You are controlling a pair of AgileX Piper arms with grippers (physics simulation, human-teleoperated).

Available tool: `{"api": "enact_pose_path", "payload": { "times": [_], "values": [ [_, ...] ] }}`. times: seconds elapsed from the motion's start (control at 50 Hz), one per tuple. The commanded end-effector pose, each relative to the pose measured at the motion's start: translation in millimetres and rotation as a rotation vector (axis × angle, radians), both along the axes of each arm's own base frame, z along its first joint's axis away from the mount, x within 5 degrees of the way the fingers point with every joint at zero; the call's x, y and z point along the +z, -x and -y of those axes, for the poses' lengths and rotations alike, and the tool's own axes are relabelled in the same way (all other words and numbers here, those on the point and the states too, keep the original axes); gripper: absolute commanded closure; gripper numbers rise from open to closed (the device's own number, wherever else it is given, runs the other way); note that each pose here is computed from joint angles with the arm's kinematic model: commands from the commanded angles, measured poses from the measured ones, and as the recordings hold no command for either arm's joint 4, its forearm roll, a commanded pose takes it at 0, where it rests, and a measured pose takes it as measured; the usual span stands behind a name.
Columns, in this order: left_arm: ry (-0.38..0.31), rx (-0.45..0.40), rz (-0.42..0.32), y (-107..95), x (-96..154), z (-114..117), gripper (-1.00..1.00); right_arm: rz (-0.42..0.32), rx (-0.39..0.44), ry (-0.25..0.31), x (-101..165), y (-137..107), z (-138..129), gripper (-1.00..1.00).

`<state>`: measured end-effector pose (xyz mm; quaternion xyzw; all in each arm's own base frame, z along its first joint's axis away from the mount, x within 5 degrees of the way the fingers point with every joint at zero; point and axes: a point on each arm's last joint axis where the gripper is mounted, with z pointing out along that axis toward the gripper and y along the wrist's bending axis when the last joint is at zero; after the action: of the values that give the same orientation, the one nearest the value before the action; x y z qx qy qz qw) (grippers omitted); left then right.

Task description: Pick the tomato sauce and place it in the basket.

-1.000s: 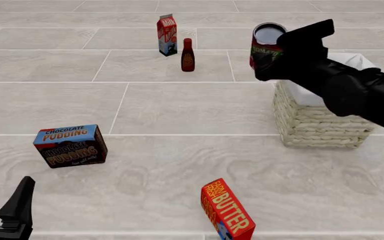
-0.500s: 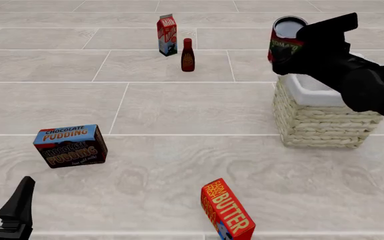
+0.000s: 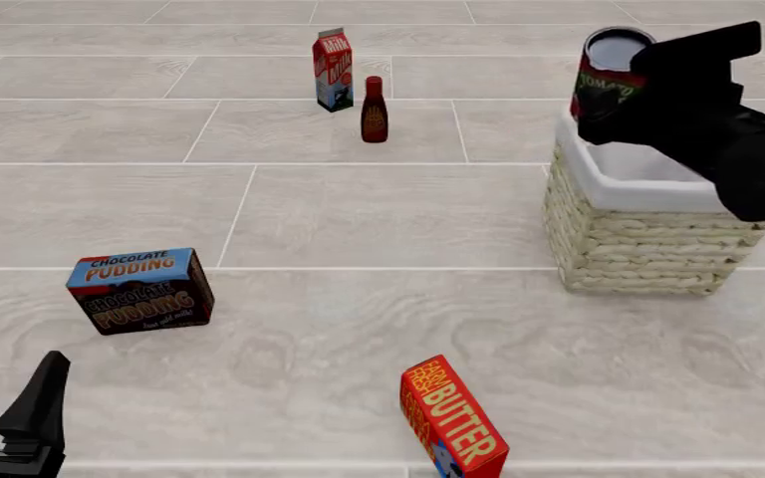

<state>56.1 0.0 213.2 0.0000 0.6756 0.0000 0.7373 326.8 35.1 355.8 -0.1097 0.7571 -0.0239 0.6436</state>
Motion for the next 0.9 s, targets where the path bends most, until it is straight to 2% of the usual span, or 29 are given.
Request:
{"api": "enact_pose_path", "payload": {
  "times": [0.02, 0.46, 0.9],
  "values": [
    [0.0, 0.0, 0.0, 0.0, 0.0, 0.0, -1.0, 0.011, -0.042, -0.016, 5.6, 5.2, 13.4, 1.0],
    [0.0, 0.0, 0.0, 0.0, 0.0, 0.0, -1.0, 0.018, -0.136, -0.027, 9.1, 12.4, 42.8, 1.0],
    [0.0, 0.0, 0.0, 0.0, 0.0, 0.0, -1.0, 0.024, -0.191, -0.038, 9.1, 11.6, 59.8, 1.0]
  ]
}}
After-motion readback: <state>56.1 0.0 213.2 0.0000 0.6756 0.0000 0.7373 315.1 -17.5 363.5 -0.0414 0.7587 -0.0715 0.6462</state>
